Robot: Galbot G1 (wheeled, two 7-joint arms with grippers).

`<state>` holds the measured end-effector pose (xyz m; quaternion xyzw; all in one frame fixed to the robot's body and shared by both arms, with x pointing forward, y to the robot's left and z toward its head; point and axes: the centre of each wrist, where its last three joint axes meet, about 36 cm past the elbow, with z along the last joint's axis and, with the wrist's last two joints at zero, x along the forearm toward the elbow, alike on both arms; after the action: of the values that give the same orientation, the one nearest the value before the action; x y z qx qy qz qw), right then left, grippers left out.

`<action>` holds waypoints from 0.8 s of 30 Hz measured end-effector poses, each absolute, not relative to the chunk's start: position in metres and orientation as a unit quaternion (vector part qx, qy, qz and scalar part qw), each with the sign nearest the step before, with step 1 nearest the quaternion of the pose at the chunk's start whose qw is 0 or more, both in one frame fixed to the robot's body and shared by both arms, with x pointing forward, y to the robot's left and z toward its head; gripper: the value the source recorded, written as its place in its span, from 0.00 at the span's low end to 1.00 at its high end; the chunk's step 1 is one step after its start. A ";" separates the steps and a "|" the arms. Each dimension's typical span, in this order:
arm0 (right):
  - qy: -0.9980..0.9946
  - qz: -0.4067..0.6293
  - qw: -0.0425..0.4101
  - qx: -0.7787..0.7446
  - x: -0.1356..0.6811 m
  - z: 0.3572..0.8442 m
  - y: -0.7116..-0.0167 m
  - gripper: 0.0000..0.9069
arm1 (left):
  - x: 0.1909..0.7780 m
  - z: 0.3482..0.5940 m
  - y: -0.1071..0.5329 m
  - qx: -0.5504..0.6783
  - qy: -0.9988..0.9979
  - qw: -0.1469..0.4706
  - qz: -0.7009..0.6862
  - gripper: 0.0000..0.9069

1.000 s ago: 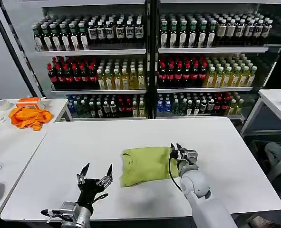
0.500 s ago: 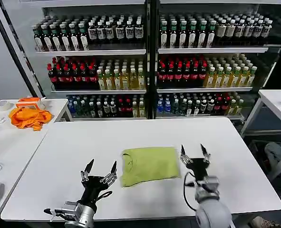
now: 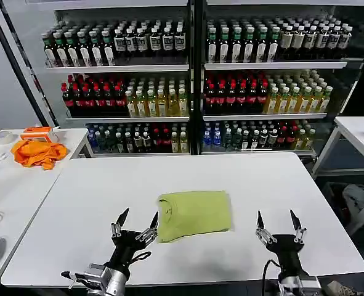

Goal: Fold and organize the clothes.

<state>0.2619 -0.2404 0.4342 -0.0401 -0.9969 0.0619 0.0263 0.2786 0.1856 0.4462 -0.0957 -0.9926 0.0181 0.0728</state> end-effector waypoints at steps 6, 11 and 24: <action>-0.996 0.069 0.031 -0.037 0.249 0.440 -0.242 1.00 | 0.276 0.452 0.191 -0.102 -0.992 0.069 0.013 1.00; -0.996 0.073 0.023 -0.039 0.244 0.446 -0.241 1.00 | 0.274 0.455 0.193 -0.105 -0.992 0.065 0.014 1.00; -0.995 0.094 0.007 -0.042 0.228 0.459 -0.238 1.00 | 0.269 0.459 0.198 -0.116 -0.992 0.057 0.008 1.00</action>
<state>0.2284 -0.2381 0.4588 -0.0418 -0.9946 0.0942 0.0074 0.2686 0.1979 0.4593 -0.1162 -0.9915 0.0084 0.0574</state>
